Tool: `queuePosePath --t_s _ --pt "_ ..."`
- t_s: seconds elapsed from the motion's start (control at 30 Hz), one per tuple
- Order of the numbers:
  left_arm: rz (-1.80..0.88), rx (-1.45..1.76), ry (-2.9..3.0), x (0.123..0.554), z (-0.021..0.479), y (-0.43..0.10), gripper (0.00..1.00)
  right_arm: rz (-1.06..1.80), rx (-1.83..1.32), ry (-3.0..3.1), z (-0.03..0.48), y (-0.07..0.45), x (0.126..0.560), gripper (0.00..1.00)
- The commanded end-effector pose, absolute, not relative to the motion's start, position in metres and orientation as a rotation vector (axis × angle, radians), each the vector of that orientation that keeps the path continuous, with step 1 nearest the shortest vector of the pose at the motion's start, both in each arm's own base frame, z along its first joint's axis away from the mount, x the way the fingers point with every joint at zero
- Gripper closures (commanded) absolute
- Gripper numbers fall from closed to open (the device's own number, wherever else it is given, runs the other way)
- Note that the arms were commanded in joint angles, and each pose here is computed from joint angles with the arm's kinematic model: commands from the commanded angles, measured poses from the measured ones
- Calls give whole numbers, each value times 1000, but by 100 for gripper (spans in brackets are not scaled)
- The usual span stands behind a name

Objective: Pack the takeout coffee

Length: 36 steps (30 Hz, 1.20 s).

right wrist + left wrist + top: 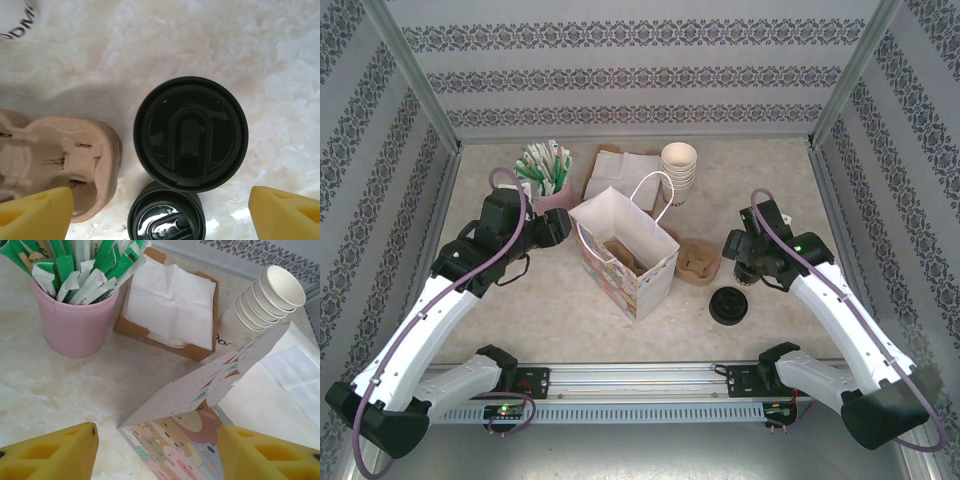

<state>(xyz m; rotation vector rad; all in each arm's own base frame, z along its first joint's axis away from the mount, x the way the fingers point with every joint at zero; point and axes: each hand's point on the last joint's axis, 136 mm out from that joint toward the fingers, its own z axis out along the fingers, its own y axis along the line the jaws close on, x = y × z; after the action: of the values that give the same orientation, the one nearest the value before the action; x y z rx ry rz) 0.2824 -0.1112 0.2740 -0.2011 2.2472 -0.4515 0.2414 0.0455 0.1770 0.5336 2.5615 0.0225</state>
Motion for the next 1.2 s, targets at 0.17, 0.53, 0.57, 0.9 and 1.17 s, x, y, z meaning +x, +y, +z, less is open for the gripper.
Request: queuePosePath --t_s 0.17,0.53,0.57,0.9,1.17 --pt "-438 -224 2280 279 263 -107 35 -92 736 2541 160 15 244 14" --pt "-455 -239 2288 276 258 -108 35 -29 699 2565 148 18 258 13" --pt "-456 -239 2287 276 258 -108 35 -31 691 2565 147 18 258 13" --pt "-460 -242 2292 277 257 -109 35 -28 660 2589 137 18 264 14" --pt "-471 -244 2291 277 257 -110 36 -24 663 2600 129 16 266 16"
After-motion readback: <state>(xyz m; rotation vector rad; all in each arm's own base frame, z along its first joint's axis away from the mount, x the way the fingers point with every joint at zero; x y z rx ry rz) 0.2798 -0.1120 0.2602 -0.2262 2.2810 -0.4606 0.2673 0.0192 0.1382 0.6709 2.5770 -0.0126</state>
